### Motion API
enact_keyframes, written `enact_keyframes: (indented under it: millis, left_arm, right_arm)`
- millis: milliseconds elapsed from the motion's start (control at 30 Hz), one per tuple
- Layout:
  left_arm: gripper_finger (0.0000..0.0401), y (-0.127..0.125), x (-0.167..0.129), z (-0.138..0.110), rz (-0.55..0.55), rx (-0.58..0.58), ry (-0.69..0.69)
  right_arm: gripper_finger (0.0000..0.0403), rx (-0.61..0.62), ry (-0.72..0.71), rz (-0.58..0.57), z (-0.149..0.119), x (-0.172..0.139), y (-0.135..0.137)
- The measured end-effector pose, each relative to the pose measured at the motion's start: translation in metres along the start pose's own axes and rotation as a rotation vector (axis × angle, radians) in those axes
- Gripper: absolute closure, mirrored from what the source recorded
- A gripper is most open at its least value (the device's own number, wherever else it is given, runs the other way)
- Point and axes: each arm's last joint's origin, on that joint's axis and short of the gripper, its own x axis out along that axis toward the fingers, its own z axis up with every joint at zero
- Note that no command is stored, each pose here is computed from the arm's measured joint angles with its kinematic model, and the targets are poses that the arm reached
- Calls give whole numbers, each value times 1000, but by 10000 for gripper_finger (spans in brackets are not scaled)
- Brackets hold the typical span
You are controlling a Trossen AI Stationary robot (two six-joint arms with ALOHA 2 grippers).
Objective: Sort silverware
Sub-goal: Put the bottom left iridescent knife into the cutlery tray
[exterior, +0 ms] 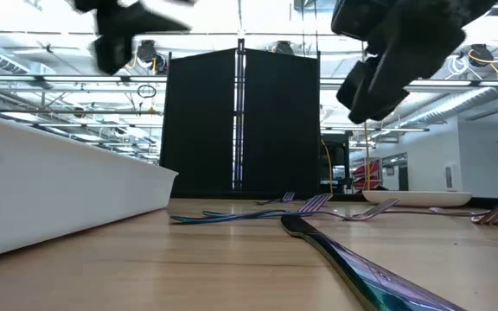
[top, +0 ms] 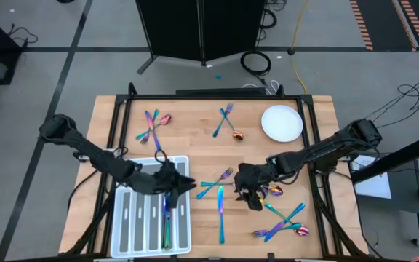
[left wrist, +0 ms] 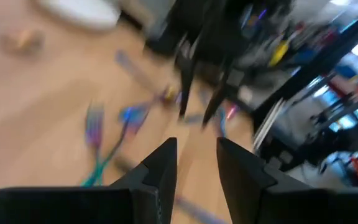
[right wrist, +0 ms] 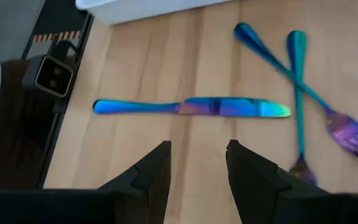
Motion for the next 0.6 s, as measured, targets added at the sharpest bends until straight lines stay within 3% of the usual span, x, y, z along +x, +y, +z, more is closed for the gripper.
enact_keyframes:
  millis: [233,400,600]
  left_arm:
    - [288,5,14,19,-9,146,-147]
    - [288,23,31,16,71,213,-120]
    - [288,35,59,3,-53,328,-5]
  right_arm:
    - [263,2,137,-16,-18,1,10]
    - [263,56,215,-64,-24,-5,8]
    - [264,86,190,-62,-20,-6,4]
